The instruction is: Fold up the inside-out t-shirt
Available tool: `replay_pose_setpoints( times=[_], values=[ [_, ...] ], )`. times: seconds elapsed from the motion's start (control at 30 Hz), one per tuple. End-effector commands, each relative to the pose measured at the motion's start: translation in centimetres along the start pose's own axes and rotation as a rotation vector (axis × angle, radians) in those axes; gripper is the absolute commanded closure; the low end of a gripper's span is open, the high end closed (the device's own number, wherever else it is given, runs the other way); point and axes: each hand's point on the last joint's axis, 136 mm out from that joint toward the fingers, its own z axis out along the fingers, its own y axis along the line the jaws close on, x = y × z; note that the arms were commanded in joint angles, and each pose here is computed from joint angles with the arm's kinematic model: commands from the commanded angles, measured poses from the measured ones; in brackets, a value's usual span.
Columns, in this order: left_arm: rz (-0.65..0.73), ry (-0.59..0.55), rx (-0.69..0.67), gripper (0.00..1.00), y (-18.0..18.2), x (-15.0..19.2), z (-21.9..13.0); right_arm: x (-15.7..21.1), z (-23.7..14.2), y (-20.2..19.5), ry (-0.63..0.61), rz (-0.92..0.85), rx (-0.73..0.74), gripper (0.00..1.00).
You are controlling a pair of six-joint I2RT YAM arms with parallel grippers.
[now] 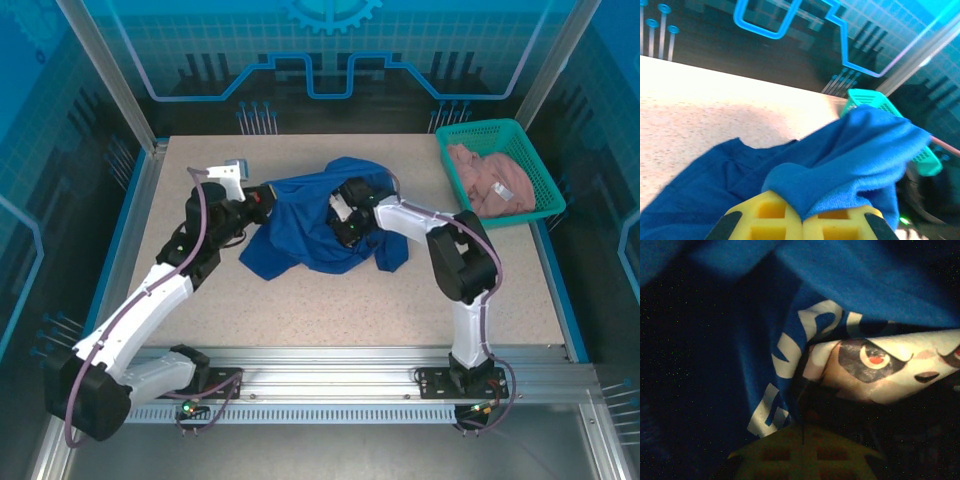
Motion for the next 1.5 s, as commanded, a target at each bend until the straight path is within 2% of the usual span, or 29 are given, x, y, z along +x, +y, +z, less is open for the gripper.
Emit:
replay_pose_setpoints(
  times=[0.0,0.23,0.37,0.5,0.7,0.9,1.03,1.17,1.47],
  values=[
    [0.024,-0.054,-0.126,1.0,1.8,-2.3,0.4,-2.6,-2.9,1.4,-0.148,-0.061,-0.073,1.0],
    [0.033,-0.067,-0.221,1.0,3.3,-3.8,2.7,-4.2,-5.8,4.1,-0.292,-0.147,-0.162,1.0],
    [-0.038,-0.098,-0.252,1.0,5.3,-5.7,3.0,-3.8,-6.8,4.7,-0.346,-0.187,-0.189,1.0],
    [-0.044,-0.117,-0.282,1.0,6.6,-6.5,2.9,-4.0,-8.3,5.4,-0.429,-0.201,-0.219,1.0],
    [-0.073,-0.077,-0.194,1.0,6.2,-3.9,3.4,-6.4,-11.6,4.9,-0.588,-0.15,-0.24,1.0],
    [-0.1,-0.023,-0.119,1.0,5.9,-1.2,4.1,-9.0,-13.9,4.7,-0.671,-0.095,-0.291,1.0],
    [-0.085,0.002,-0.164,1.0,7.0,-0.3,4.3,-9.7,-15.6,4.7,-0.704,-0.106,-0.291,1.0],
    [-0.062,0.054,-0.286,1.0,9.5,0.8,5.0,-10.1,-18.3,4.6,-0.771,-0.104,-0.321,1.0],
    [-0.134,0.19,-0.351,1.0,13.1,7.1,7.6,-12.9,-25.5,4.4,-0.938,-0.027,-0.402,1.0]
  ],
)
